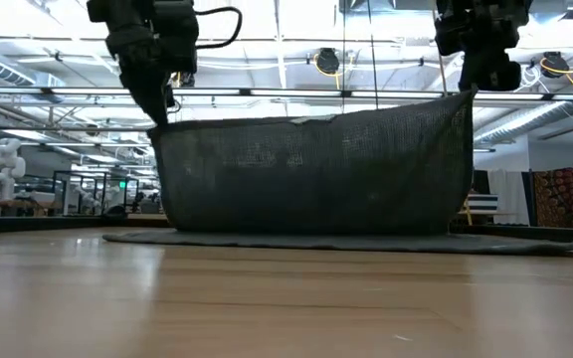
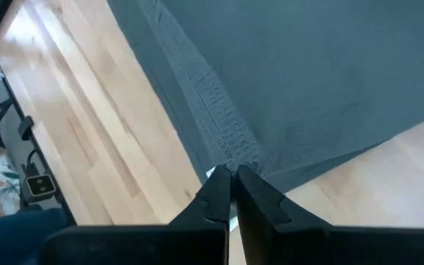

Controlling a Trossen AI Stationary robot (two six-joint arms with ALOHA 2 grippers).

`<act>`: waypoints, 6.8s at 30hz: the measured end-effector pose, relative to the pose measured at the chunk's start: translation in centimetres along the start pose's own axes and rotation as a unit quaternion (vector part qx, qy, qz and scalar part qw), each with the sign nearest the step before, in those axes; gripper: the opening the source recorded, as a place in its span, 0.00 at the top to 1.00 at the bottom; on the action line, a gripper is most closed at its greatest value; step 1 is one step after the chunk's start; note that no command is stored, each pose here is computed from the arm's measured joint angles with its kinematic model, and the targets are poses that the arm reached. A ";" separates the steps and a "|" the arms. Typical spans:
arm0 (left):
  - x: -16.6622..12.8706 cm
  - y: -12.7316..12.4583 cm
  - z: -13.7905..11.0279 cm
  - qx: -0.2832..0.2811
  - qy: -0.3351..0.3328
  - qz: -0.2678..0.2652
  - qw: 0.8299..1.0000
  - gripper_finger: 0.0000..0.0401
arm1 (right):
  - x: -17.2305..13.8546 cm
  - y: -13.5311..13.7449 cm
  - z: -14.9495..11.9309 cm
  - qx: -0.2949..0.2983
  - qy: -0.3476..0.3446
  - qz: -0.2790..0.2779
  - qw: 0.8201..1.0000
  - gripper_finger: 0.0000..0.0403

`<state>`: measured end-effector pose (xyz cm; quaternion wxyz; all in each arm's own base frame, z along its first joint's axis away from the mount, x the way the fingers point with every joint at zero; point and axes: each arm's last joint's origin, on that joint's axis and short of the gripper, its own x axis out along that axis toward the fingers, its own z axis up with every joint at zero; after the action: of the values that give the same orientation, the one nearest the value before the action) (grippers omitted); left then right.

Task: Roll towel
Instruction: Fold the gray towel on the center of table

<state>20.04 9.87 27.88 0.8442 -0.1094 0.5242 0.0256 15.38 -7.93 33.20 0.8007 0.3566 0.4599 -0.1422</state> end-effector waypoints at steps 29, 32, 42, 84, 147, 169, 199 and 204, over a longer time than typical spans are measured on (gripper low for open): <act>7.5 -4.4 -3.2 0.060 0.020 -0.070 0.996 1.00 | 4.1 1.5 -2.2 -0.020 0.068 0.016 0.997 0.99; 8.2 -4.7 -3.6 0.047 0.013 -0.072 0.996 1.00 | 4.2 1.5 -2.2 -0.023 0.068 0.017 0.997 0.99; 9.4 -5.7 -4.3 0.064 0.005 -0.048 0.997 1.00 | 4.2 1.5 -2.2 -0.024 0.067 0.017 0.997 0.99; 11.4 -6.6 -5.2 -0.025 0.026 -0.076 0.997 0.67 | 4.5 2.7 -3.1 -0.014 0.086 0.010 0.996 0.99; 13.6 -8.1 -7.2 -0.078 0.003 0.013 0.997 0.67 | 6.3 8.7 -6.8 -0.051 0.031 -0.020 0.998 0.81; 13.3 -10.3 -6.1 -0.028 -0.040 -0.015 0.999 0.67 | 6.3 9.1 -6.9 -0.047 0.014 -0.014 0.999 0.84; 13.7 -11.5 -5.6 0.027 0.004 0.033 0.999 0.93 | 6.3 9.1 -6.9 -0.064 0.015 -0.015 0.998 0.84; 12.7 -11.8 -5.2 0.063 0.020 0.027 0.997 0.96 | 6.3 9.1 -6.9 -0.064 0.016 -0.015 0.998 0.84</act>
<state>23.04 -3.61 16.23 0.8377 -0.0423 0.5444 0.0134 19.44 3.90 29.69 0.8123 0.2998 0.4859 -0.1193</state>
